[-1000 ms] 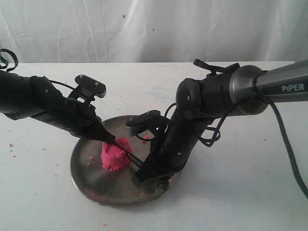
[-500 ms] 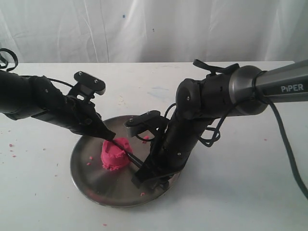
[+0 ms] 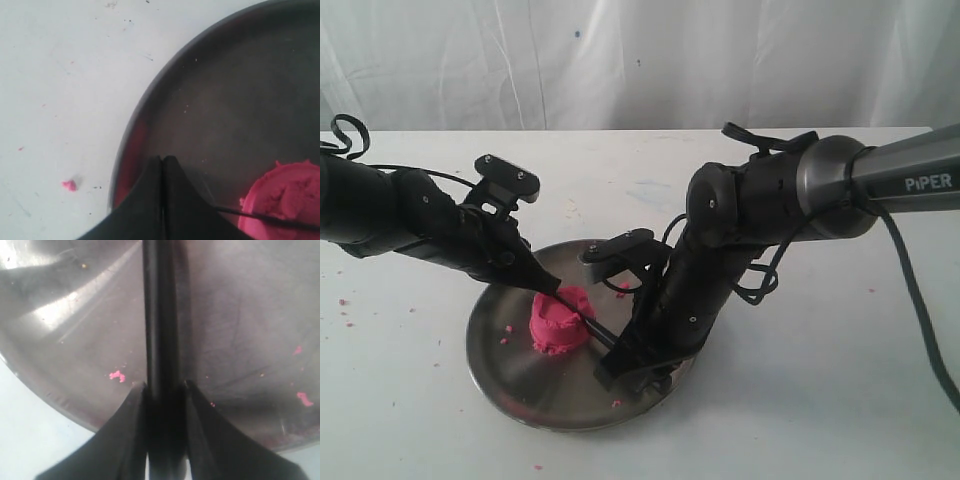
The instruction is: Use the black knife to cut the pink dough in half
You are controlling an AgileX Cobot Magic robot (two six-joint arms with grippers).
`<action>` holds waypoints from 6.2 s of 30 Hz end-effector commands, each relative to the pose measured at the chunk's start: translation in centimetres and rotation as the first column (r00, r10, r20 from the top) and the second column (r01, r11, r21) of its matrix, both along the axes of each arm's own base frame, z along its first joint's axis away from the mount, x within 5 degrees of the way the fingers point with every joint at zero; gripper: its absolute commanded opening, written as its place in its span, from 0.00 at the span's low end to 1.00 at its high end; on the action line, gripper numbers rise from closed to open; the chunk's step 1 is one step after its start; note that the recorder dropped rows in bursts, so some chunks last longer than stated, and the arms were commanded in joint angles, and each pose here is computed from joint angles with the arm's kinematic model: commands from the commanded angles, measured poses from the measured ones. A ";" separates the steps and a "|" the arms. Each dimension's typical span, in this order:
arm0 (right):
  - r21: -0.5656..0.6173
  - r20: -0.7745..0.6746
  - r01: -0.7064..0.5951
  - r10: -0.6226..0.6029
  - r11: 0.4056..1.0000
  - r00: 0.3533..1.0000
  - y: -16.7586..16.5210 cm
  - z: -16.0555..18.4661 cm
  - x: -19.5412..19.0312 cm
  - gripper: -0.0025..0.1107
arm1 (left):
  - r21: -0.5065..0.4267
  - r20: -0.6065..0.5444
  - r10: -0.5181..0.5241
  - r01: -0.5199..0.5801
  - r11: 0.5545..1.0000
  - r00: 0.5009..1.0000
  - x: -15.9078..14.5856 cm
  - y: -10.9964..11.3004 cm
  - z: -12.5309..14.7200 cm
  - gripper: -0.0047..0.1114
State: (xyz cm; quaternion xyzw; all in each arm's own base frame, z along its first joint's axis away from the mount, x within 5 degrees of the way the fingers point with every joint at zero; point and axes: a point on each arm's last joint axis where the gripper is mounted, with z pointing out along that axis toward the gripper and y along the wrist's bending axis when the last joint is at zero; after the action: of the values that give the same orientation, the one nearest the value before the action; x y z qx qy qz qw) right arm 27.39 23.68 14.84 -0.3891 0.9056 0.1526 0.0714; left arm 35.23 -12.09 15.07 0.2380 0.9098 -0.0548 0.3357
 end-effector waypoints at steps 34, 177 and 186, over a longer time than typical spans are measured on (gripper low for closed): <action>0.013 0.019 0.000 0.000 1.000 1.000 0.1 0.3 0.2 0.02 | -0.013 -0.088 -0.036 0.035 0.999 0.995 -0.9 -0.4 -0.6 0.04; -0.008 -0.034 -0.025 0.024 1.000 0.999 0.4 -1.9 0.2 0.02 | -0.120 0.238 -0.029 0.060 0.991 0.971 -11.0 2.9 12.5 0.04; -0.017 -0.054 -0.065 0.064 0.998 0.996 0.3 -1.9 -0.1 0.02 | -0.150 0.446 0.070 -0.002 0.989 0.892 -15.1 5.2 13.6 0.04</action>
State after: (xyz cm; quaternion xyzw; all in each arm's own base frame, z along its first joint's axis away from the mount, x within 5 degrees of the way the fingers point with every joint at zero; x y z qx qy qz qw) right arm 27.77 24.18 13.40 -0.3953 0.9021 0.1604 0.0654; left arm 20.57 -7.29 27.98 0.2210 0.8216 -0.0630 0.5217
